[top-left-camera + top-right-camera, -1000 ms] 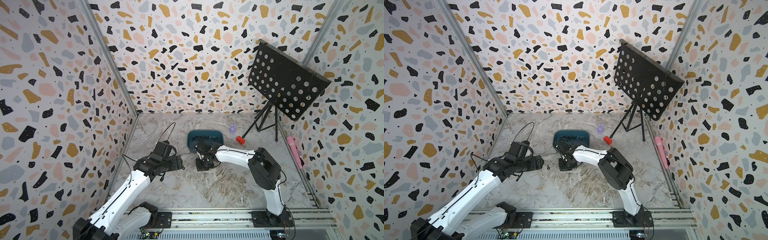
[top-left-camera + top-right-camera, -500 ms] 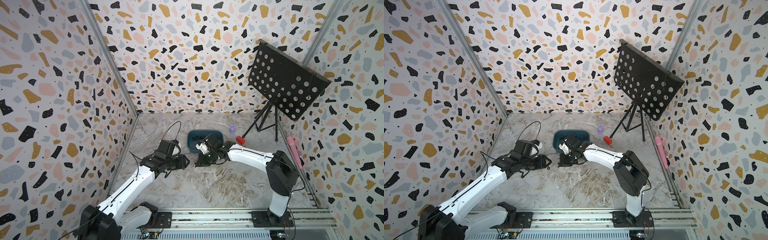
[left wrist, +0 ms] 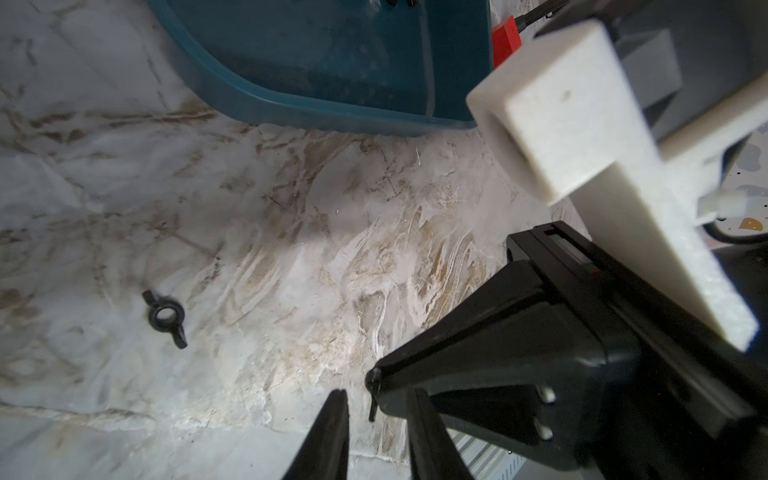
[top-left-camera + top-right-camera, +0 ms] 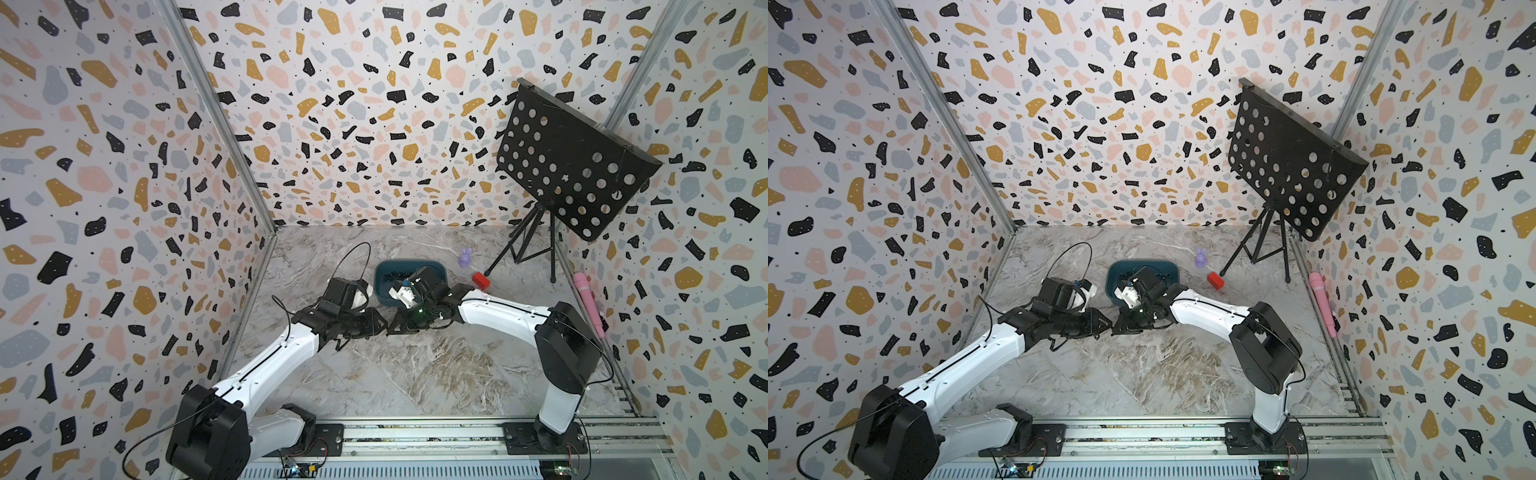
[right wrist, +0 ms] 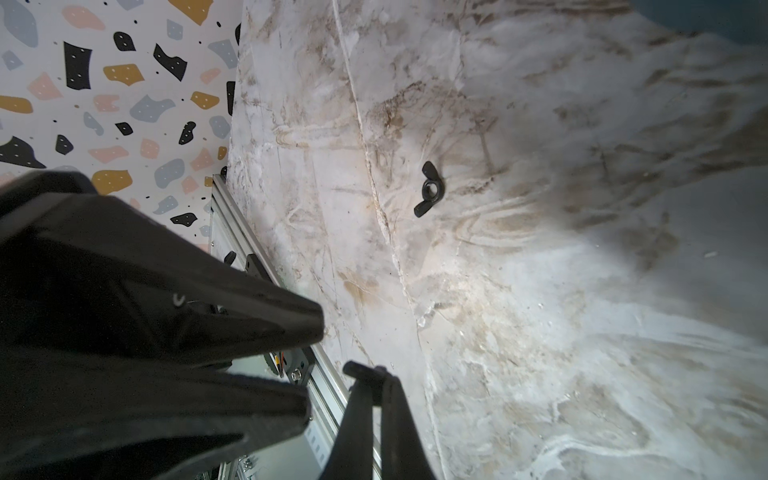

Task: Take out the wing nut from the storage box
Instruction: Pick up the wing nut from the center of the board.

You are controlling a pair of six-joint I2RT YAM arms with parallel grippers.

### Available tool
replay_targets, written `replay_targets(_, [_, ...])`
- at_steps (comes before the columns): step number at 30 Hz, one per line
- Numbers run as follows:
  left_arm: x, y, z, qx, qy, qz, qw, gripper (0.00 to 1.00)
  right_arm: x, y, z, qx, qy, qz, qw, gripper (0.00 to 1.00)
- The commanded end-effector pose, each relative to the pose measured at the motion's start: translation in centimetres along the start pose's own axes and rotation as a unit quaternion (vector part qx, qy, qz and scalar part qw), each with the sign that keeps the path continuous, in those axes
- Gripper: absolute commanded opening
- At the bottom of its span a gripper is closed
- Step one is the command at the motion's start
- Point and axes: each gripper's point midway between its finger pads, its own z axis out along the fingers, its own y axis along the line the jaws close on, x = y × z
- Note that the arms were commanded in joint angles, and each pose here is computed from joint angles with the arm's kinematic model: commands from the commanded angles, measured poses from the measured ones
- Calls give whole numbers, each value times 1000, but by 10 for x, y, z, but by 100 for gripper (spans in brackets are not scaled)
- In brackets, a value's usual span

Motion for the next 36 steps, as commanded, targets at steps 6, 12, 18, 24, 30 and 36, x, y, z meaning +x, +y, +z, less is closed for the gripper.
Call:
replay_targets(6, [6,-4,9,17,12,6,1000,24,-7,18,-14,-25,-19,-12,999,1])
replay_targets(12, [9,-2,13,15,20,5,1000,21,-10,19,-15,-31,-22,-8,999,1])
replay_targets(18, [8,0,16,11,21,4,1000,20,-10,24,-15,-44,-21,-9,999,1])
replay_targets(24, [-1,-4,9,9,-3,11,1000,20,-7,21,-13,-44,-17,-6,999,1])
replay_targets(30, [-4,-6,6,10,-13,9,1000,21,-5,21,-12,-46,-15,-3,999,1])
replay_targets(36, [-1,-7,10,20,-3,7,1000,21,-6,22,-13,-47,-17,-4,999,1])
